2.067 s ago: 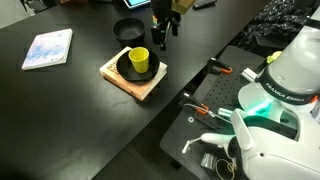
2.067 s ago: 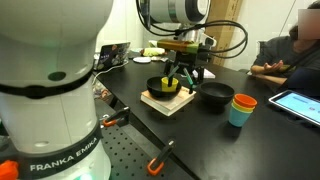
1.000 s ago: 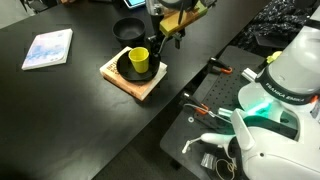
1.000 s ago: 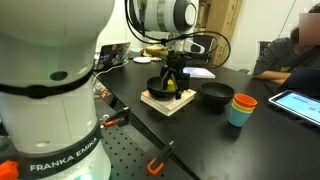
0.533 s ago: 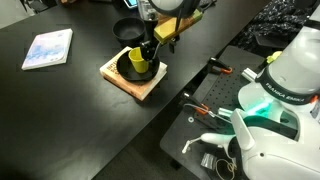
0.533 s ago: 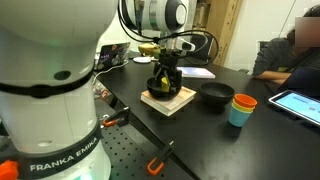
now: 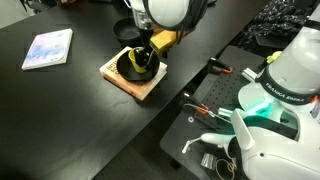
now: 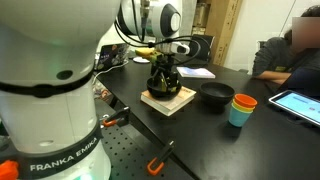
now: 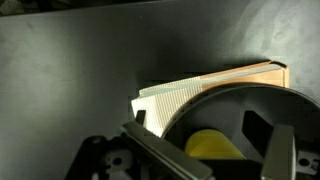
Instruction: Put one black bowl on top of the white and orange book and put the yellow cup in the bowl on top of the book then stack the bowls back together.
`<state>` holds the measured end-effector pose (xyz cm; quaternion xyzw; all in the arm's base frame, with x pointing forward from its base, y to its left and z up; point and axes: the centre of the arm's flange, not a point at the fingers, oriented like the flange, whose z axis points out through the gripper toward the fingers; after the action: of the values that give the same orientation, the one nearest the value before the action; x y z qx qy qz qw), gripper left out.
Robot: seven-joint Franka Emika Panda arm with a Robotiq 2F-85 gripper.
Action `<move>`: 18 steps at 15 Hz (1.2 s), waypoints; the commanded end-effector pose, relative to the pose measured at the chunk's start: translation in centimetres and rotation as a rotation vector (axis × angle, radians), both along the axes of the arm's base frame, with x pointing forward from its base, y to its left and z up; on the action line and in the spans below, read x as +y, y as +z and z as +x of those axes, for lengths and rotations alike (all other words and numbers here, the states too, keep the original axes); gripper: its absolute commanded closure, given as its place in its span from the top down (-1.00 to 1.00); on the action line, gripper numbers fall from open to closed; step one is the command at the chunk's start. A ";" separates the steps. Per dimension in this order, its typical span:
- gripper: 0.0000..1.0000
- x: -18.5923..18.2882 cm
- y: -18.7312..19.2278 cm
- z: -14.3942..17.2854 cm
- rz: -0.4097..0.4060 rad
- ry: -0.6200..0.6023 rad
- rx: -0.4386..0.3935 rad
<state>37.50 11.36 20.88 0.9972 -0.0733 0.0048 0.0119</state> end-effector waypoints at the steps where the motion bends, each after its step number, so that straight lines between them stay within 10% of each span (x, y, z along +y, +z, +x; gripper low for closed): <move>1: 0.37 0.0 -1.0 -1.0 0.002 0.004 -0.025; 10: -0.98 -0.9 -1.7 -0.5 0.001 -0.014 -0.025; 18: -0.96 -1.7 -1.5 2.9 -0.099 -0.029 -0.075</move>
<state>38.79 9.47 20.31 0.9960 -0.0776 0.0310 0.0325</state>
